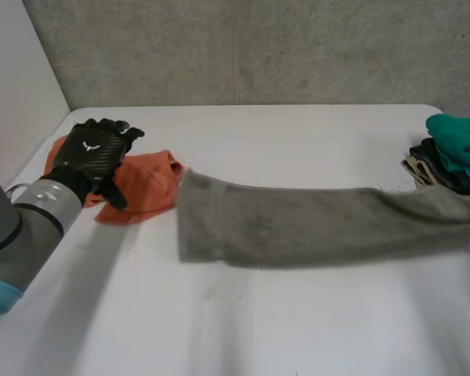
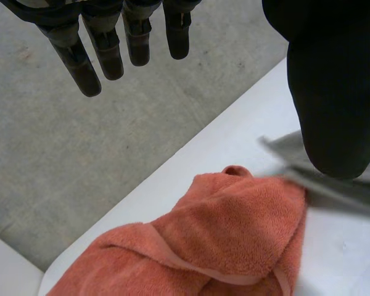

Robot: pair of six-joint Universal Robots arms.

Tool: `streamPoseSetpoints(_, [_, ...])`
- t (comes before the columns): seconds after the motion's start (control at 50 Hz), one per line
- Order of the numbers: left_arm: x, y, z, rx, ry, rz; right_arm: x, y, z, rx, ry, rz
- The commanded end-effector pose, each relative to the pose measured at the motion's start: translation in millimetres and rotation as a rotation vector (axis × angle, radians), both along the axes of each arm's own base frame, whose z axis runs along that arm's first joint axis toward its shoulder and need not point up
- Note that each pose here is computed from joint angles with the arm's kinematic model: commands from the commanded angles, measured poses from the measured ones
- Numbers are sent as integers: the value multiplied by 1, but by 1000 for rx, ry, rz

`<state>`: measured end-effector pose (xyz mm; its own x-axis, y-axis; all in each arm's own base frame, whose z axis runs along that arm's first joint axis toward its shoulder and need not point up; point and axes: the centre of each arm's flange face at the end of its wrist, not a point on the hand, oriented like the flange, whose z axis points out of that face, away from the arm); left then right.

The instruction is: Fold the laundry.

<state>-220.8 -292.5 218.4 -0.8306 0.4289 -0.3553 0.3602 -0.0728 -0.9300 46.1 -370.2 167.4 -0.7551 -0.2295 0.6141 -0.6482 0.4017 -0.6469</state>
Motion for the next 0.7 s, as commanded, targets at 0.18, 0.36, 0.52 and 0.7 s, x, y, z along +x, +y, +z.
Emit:
streamPoseSetpoints(0.18, [12, 4, 12, 2, 69, 28, 188, 41, 59, -367, 95, 600])
streamPoseSetpoints(0.36, [4, 13, 14, 1, 81, -2, 323, 155, 14, -469, -69, 1273])
streamPoseSetpoints(0.52, [-10, 20, 9, 16, 75, -46, 342, 177, -21, -342, -31, 1261])
streamPoseSetpoints(0.7, [-41, 32, 24, -37, 87, -129, 296, 146, 22, -216, -180, 880])
